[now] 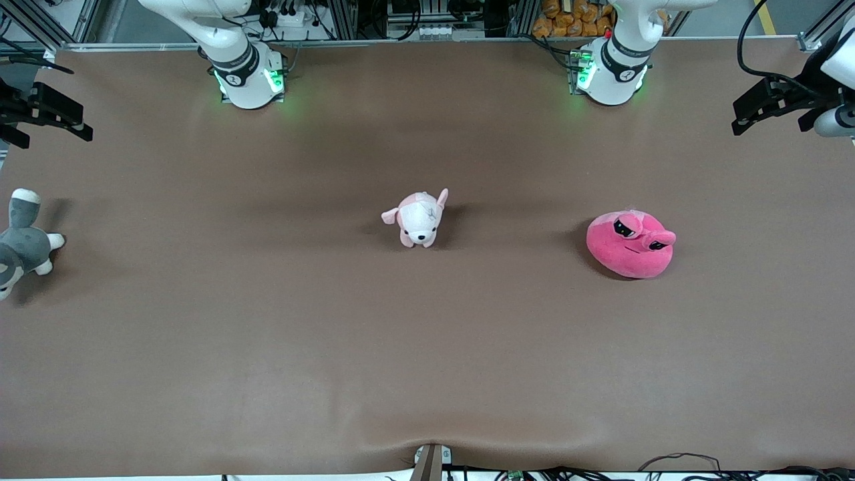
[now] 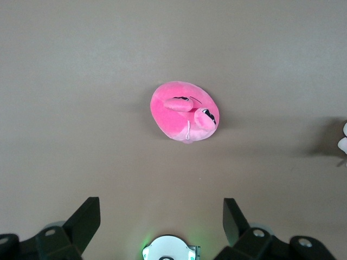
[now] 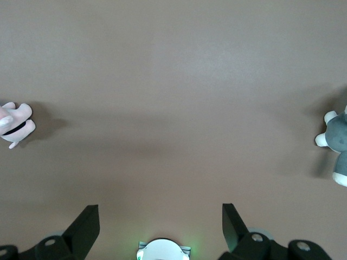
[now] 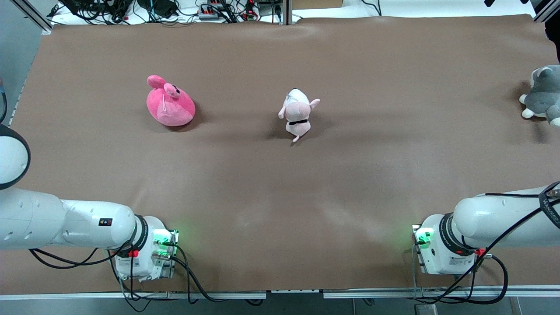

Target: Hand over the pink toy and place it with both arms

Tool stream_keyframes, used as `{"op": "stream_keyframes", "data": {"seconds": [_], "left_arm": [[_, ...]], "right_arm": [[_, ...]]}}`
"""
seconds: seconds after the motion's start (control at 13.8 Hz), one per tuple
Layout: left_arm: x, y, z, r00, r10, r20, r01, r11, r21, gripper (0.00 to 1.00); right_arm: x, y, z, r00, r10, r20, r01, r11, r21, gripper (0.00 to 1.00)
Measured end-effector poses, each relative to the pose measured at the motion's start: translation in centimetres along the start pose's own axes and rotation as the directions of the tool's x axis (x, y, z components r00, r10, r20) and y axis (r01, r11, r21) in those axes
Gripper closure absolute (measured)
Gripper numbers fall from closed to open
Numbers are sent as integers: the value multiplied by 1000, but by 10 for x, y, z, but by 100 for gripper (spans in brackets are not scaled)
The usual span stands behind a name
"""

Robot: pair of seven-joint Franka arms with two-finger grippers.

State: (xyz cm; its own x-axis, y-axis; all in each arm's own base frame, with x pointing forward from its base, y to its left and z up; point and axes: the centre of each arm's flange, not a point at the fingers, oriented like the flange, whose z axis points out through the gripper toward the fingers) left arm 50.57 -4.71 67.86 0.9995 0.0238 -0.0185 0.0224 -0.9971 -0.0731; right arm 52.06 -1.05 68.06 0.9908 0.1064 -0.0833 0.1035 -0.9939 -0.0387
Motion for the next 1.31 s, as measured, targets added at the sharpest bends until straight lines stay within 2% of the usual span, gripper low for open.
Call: {"op": "stream_keyframes", "data": {"seconds": [0.87, 1.31], "left_arm": [[4, 1, 13, 999, -3, 33, 3, 1000, 4, 0], [5, 1, 14, 996, -76, 35, 76, 997, 6, 0]], "right_arm": [[0, 1, 0, 1000, 2, 0, -2, 1000, 0, 0], [0, 1, 0, 1000, 3, 0, -3, 1000, 0, 0]]}}
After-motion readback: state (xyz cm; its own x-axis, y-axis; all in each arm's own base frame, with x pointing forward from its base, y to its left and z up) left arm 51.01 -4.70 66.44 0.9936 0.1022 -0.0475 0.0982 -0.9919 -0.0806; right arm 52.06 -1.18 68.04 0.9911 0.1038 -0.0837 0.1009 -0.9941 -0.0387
